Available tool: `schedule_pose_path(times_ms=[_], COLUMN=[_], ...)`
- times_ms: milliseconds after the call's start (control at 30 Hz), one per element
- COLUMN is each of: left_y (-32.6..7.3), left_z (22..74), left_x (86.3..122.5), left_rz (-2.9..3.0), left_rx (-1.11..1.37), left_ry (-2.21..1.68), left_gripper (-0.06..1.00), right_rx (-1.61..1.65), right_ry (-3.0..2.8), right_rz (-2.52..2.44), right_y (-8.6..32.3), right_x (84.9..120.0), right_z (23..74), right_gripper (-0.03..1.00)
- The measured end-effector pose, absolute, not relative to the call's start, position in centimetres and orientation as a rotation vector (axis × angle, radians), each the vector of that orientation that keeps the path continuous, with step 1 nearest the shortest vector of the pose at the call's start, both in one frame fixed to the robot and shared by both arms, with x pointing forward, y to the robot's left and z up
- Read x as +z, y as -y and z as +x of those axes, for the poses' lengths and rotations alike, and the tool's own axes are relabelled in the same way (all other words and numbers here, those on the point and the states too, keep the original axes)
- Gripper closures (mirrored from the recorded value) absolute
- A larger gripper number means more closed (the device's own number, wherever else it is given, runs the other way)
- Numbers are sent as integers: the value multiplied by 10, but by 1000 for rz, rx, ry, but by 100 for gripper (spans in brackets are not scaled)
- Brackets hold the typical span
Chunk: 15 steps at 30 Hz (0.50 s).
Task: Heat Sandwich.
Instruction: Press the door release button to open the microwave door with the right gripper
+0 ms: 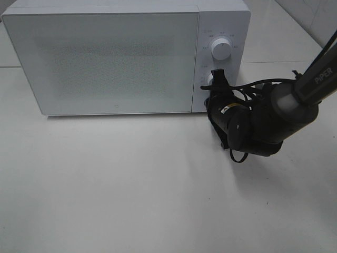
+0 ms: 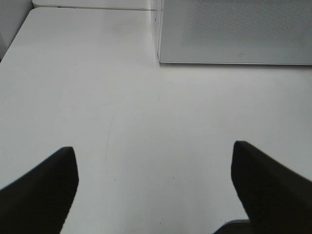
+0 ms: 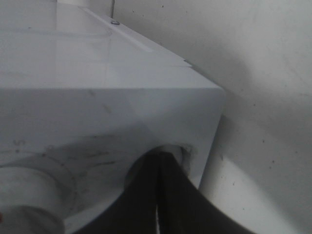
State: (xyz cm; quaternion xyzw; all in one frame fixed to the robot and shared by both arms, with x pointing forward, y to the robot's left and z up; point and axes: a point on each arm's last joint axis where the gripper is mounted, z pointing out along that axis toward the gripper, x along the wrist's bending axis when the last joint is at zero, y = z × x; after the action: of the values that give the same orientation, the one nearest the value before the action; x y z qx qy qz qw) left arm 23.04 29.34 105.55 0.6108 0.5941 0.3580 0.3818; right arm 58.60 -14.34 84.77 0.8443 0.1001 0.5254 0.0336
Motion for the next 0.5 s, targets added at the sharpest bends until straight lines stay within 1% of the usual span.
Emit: schedule_pose_path(times_ms=[500], left_y=[-293], left_z=[230], left_x=[1055], left_rz=[1558], left_rx=[913], left_ry=[-1516], left_gripper=[14], right_rx=[1651], right_ry=[-236], right_rz=[2602], right_y=[141], right_x=[841], right_z=[592], right_gripper=[95])
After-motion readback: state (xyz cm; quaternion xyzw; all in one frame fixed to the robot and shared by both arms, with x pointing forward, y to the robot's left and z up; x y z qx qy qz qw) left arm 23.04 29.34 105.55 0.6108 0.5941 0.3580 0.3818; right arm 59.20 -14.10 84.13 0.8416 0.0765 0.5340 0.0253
